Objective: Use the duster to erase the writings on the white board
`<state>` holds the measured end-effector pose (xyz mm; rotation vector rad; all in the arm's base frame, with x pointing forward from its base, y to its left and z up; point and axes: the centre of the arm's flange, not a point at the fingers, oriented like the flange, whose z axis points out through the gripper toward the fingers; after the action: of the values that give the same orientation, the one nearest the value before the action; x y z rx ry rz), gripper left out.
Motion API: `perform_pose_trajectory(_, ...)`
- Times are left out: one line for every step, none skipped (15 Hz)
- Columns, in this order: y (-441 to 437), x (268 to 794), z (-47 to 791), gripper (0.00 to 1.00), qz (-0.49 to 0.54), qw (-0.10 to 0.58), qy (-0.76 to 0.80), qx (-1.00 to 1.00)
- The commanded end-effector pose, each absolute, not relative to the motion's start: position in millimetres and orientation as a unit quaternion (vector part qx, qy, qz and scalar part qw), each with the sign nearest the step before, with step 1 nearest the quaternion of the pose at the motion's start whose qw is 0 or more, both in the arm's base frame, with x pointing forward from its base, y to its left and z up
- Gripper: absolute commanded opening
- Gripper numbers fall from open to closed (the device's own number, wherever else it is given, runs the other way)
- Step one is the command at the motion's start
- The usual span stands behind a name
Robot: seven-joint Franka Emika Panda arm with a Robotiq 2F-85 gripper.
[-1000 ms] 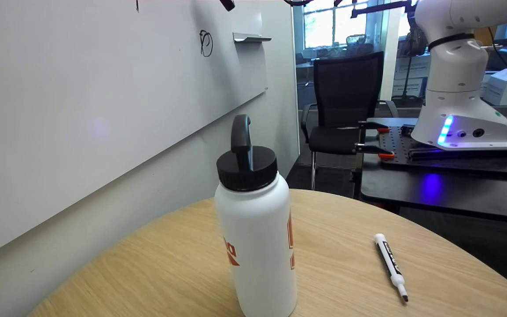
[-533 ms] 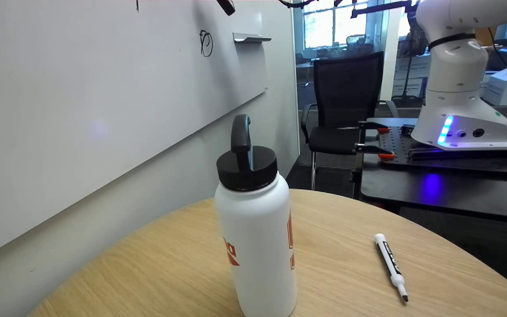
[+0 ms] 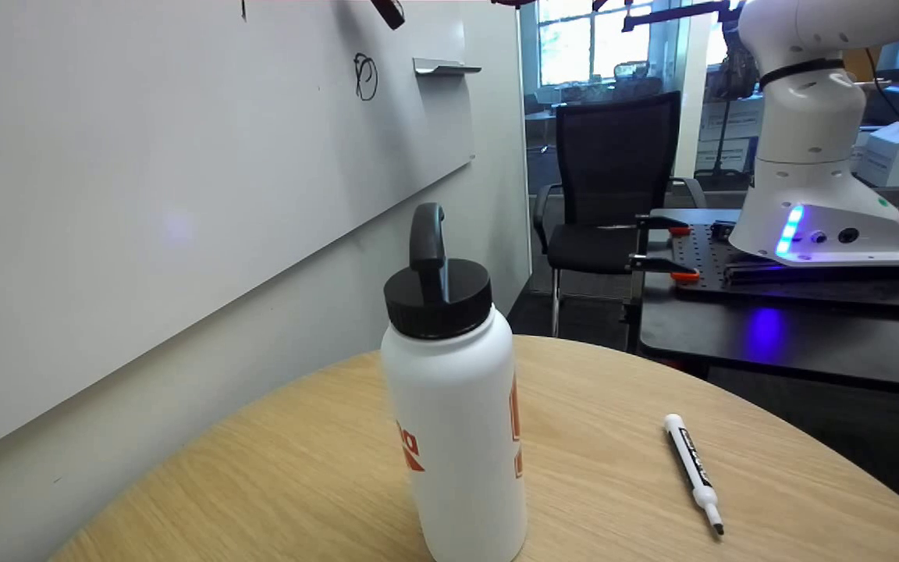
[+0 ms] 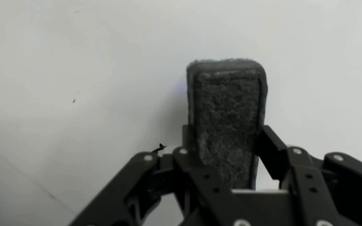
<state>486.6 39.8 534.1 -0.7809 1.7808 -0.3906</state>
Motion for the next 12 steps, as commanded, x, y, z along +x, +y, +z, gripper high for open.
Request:
perform_pose_trajectory(51, 505, 458, 0.28, -0.158, 0.559, 0.758, -0.297)
perform_pose_trajectory(51, 508, 453, 0.28, -0.155, 0.559, 0.761, -0.291)
perform_pose_trajectory(50, 510, 449, 0.28, -0.153, 0.560, 0.763, -0.285)
perform_pose_trajectory(49, 512, 447, 0.28, -0.150, 0.563, 0.764, -0.278)
perform_pose_trajectory(48, 515, 445, 0.28, -0.150, 0.566, 0.764, -0.271)
perform_pose_trajectory(46, 517, 446, 0.28, -0.150, 0.568, 0.764, -0.268)
perform_pose_trajectory(45, 520, 447, 0.28, -0.151, 0.569, 0.762, -0.269)
perform_pose_trajectory(45, 522, 449, 0.28, -0.151, 0.570, 0.759, -0.275)
perform_pose_trajectory(53, 522, 452, 0.28, -0.145, 0.577, 0.748, -0.295)
perform_pose_trajectory(48, 520, 528, 0.53, -0.150, 0.549, 0.767, -0.296)
perform_pose_trajectory(53, 520, 529, 0.53, -0.148, 0.550, 0.764, -0.302)
perform_pose_trajectory(56, 520, 530, 0.53, -0.147, 0.551, 0.762, -0.306)
